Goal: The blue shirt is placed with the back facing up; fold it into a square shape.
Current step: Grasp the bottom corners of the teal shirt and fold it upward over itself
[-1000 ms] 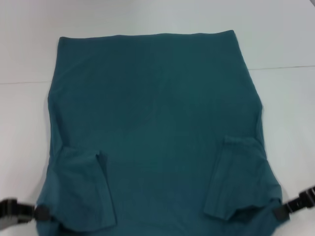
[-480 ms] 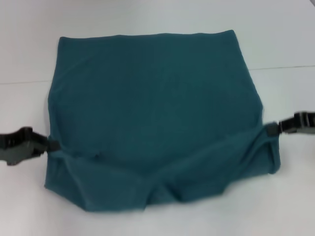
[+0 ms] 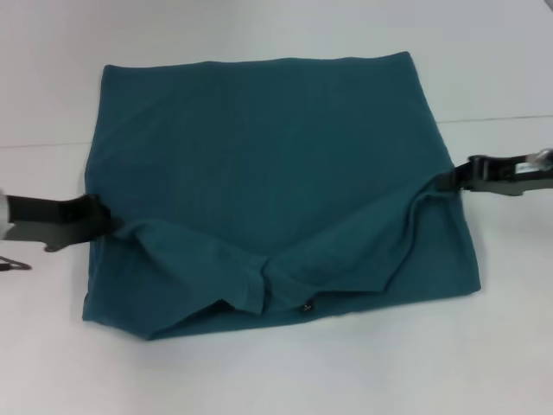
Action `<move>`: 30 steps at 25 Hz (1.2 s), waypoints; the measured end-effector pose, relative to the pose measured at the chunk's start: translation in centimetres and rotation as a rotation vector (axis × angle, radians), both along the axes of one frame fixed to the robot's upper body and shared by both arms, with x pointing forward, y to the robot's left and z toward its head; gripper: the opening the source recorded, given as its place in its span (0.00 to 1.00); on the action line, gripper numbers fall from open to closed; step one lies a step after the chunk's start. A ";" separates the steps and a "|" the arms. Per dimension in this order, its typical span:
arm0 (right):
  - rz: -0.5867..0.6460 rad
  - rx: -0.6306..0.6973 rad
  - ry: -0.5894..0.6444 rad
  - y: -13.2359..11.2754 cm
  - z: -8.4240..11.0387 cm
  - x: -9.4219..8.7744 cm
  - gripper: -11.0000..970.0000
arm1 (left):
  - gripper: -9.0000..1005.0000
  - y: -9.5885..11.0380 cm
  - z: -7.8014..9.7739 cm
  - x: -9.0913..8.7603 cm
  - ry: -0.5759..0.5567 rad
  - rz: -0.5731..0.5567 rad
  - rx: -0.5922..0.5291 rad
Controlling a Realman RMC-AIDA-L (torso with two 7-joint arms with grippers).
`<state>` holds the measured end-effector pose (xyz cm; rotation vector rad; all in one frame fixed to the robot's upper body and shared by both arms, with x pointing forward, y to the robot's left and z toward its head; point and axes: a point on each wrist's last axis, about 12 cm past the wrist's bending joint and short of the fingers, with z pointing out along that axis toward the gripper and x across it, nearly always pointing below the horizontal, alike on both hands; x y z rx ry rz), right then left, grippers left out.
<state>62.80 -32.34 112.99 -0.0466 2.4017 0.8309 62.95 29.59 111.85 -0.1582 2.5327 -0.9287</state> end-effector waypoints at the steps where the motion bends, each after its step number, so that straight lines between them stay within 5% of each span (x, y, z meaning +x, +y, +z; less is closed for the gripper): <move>1: -0.005 -0.023 0.001 0.5 -0.4 0.2 0.05 | 0.01 -0.4 -0.3 0.2 -0.006 0.003 0.014; 7: -0.040 -0.105 -0.011 1.8 -1.4 1.2 0.05 | 0.01 -1.0 -0.1 1.0 -0.042 0.025 0.053; 19: -0.117 -0.141 -0.149 1.5 1.9 4.1 0.05 | 0.01 -1.5 2.9 3.8 -0.134 0.093 0.079; 30: -0.198 -0.237 -0.158 2.5 -0.7 4.8 0.05 | 0.01 -3.8 1.4 4.9 -0.157 0.088 0.189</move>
